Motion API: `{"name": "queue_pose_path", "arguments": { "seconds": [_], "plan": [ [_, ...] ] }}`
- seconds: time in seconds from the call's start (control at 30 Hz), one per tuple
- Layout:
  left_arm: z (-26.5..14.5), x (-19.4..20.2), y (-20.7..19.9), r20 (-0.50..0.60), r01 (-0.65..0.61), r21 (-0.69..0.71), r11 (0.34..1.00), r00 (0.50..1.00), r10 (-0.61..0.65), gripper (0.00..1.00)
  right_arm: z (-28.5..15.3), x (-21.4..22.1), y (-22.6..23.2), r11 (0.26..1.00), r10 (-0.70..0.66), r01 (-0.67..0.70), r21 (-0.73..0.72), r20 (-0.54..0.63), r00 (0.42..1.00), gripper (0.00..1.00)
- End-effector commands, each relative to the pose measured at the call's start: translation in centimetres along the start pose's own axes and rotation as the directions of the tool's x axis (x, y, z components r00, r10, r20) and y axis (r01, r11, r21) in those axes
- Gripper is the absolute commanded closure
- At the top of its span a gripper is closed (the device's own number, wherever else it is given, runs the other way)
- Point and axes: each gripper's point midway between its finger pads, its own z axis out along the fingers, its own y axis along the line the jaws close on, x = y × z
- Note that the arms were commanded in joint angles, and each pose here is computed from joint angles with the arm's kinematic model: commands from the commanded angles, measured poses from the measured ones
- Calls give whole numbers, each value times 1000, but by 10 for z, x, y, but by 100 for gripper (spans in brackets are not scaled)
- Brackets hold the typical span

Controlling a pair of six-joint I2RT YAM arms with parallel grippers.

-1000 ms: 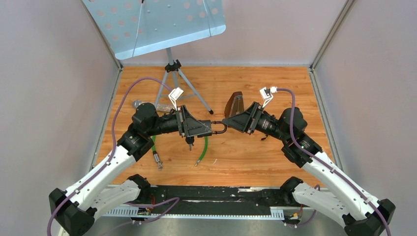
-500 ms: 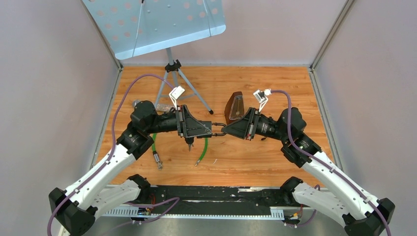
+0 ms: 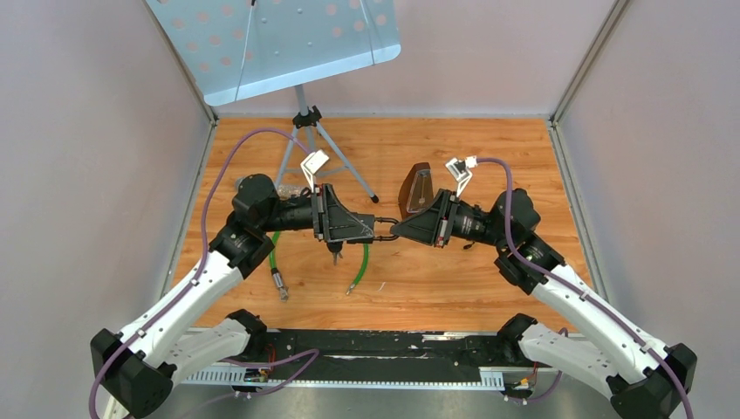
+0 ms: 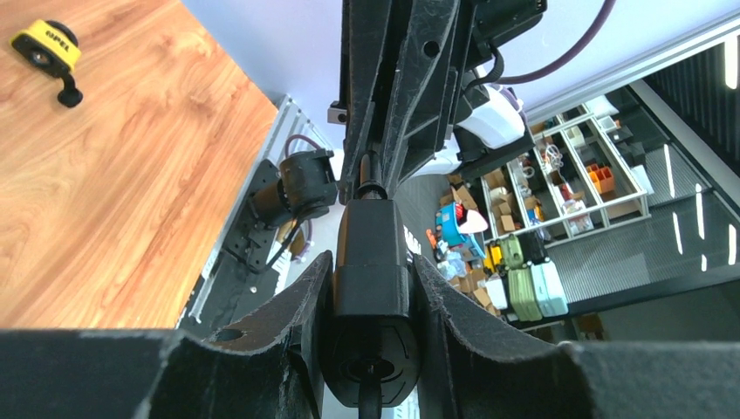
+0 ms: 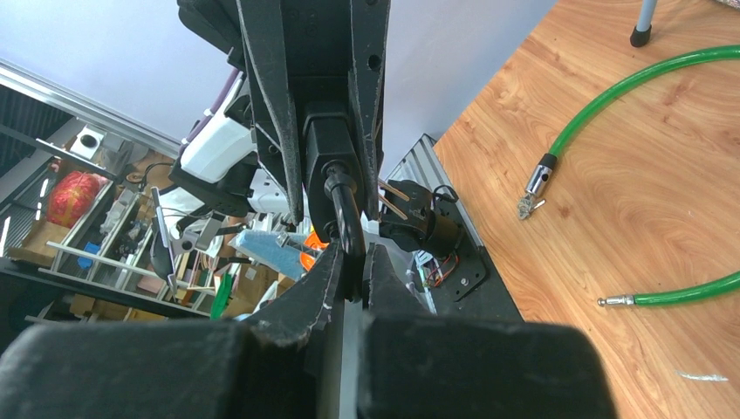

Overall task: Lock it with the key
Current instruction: Lock the lock.

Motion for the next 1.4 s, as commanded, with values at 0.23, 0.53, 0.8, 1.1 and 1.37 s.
{"name": "queue_pose_path", "arguments": {
  "seconds": [0.23, 0.53, 0.8, 1.1, 1.37],
  "plan": [
    [6, -12, -35, 51, -195, 159, 968, 981, 189, 100, 32, 15, 1, 998, 31, -35, -60, -63, 998, 100],
    [17, -7, -11, 31, -182, 80, 980, 983, 180, 100, 56, 29, 14, 996, -19, 11, -90, -91, 996, 100],
    [28, 8, 27, -29, -123, -33, 992, 992, 122, 100, 59, 20, 26, 991, -49, 52, -127, 27, 998, 100],
    [31, 20, 69, -45, -82, -155, 984, 996, 76, 100, 51, 19, 47, 968, -79, 91, -233, 62, 995, 100],
    [44, 25, 82, -61, -73, -167, 983, 996, 64, 100, 45, 18, 66, 949, -126, 150, -278, 103, 987, 100]
  ]
}}
